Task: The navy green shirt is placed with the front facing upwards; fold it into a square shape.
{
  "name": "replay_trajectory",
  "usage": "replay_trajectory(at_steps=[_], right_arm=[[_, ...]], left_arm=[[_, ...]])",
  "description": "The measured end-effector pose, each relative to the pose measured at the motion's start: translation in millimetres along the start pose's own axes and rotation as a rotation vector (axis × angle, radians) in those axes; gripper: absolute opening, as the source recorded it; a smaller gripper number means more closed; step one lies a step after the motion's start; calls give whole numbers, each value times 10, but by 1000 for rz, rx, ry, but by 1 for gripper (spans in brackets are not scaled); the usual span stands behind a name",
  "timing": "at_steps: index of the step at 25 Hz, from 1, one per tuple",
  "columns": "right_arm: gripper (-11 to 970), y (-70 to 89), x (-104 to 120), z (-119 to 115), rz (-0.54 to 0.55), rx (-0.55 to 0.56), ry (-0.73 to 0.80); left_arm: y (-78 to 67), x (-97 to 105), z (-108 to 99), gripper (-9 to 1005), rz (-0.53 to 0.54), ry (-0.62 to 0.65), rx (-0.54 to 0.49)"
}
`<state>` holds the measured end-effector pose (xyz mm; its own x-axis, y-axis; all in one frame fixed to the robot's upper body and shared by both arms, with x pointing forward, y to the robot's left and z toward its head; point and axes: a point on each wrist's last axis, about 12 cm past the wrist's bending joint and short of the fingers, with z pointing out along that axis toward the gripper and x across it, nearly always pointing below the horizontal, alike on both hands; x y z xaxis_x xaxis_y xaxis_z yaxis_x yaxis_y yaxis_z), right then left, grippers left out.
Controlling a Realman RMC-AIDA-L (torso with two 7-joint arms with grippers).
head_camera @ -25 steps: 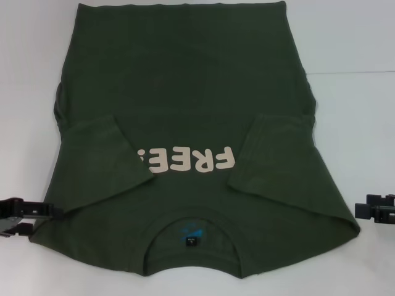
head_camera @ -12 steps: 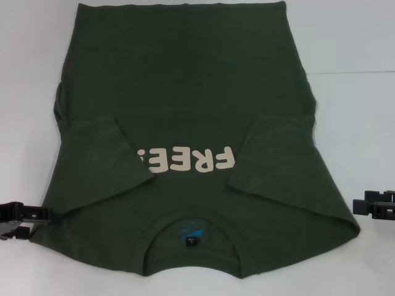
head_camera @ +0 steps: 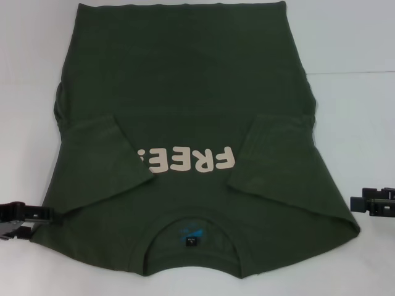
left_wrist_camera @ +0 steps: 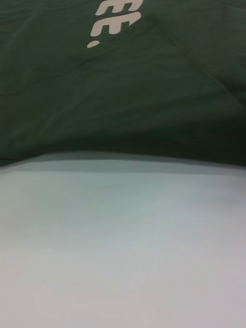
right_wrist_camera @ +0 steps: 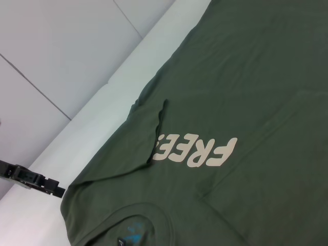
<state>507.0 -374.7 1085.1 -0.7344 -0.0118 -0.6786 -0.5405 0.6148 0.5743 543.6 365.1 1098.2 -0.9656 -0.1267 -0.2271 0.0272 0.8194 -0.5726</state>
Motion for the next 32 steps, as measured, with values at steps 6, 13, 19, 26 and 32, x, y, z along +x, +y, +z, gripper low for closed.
replay_trajectory(at_steps=[6,13,19,26,32], right_arm=[[869,0,-12,2,-3,0,1],[869,-1,-15,-2,-5,0,1],[868,-3,-13,1,-5,1,2],[865,-12,-10,6,-6,9,7],[861,-12,-9,15,-6,9,10]], left_arm=[[-4,-5,10,949,5,3,3],[-29,-2,60,950,5,21,19],[-64,-22,75,949,17,29,25],[-50,-66,16,949,28,22,1],[-10,-52,3,949,34,42,-39]])
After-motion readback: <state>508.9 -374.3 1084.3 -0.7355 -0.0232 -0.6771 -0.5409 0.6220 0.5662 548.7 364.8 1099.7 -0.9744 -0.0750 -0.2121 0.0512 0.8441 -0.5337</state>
